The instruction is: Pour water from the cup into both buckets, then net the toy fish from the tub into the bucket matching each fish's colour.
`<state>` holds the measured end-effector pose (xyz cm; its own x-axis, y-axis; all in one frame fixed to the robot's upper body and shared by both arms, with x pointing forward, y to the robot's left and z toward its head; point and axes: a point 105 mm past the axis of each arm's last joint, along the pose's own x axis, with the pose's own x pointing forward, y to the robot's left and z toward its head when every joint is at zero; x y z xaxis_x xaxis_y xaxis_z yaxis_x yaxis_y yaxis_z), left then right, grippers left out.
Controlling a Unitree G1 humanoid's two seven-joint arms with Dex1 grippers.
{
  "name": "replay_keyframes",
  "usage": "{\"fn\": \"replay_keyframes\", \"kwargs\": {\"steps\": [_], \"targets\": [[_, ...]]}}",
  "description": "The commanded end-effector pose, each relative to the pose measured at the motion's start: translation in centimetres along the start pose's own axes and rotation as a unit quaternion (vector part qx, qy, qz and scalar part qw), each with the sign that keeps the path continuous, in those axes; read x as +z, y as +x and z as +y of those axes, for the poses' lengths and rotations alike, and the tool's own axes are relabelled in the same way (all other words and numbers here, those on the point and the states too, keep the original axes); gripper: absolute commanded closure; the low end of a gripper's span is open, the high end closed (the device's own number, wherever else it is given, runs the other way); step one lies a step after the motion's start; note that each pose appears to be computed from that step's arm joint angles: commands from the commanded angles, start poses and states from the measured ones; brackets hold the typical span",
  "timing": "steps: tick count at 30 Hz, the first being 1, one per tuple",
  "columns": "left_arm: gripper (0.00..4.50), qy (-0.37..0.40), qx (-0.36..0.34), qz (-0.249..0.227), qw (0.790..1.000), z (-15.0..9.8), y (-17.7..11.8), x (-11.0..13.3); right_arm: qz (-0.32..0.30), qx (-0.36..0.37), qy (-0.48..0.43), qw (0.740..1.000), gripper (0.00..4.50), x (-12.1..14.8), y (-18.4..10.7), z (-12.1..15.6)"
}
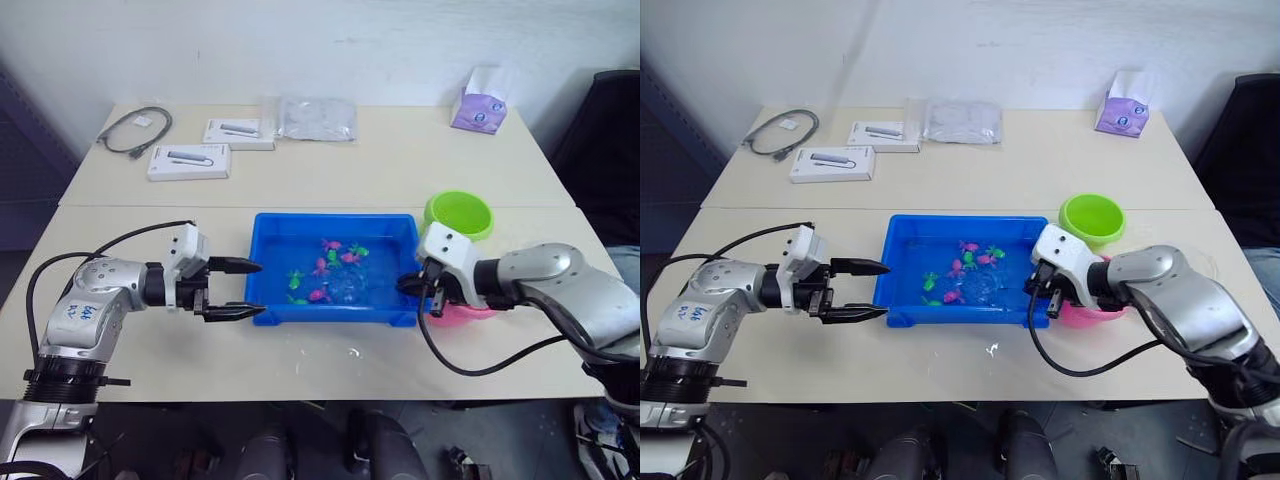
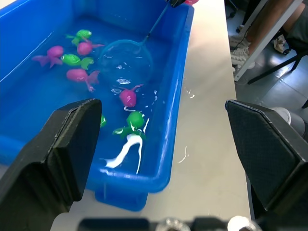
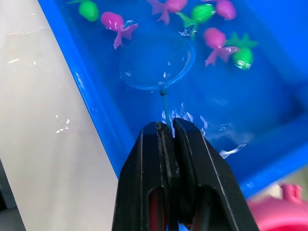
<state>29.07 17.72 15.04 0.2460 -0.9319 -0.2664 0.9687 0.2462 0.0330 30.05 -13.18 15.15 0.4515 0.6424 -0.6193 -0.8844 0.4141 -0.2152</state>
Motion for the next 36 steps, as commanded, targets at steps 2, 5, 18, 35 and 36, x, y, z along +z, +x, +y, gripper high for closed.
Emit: {"fn": "replay_keyframes", "kwargs": {"steps": [2,5,18,35,36], "targets": [[0.08,0.021,0.013,0.004,1.0,0.0,-1.3,0.7,-0.015,0.006,-0.017,1.0,4.5,1.3,0.6,0.1],[0.08,0.02,0.014,0.009,1.0,-0.1,-1.6,0.5,-0.027,0.012,-0.009,1.0,4.5,1.8,1.0,0.2],[0.08,0.017,0.022,0.023,0.999,-0.3,-2.6,0.0,0.006,-0.021,-0.102,0.995,4.5,1.8,1.8,-0.7],[0.08,0.01,0.037,0.033,0.999,0.1,-3.4,-0.4,-0.043,0.049,-0.085,0.994,4.5,4.5,4.8,2.5],[0.08,0.009,0.039,0.033,0.999,0.1,-3.5,-0.4,-0.046,0.049,-0.08,0.994,4.5,4.5,4.9,2.6]]}}
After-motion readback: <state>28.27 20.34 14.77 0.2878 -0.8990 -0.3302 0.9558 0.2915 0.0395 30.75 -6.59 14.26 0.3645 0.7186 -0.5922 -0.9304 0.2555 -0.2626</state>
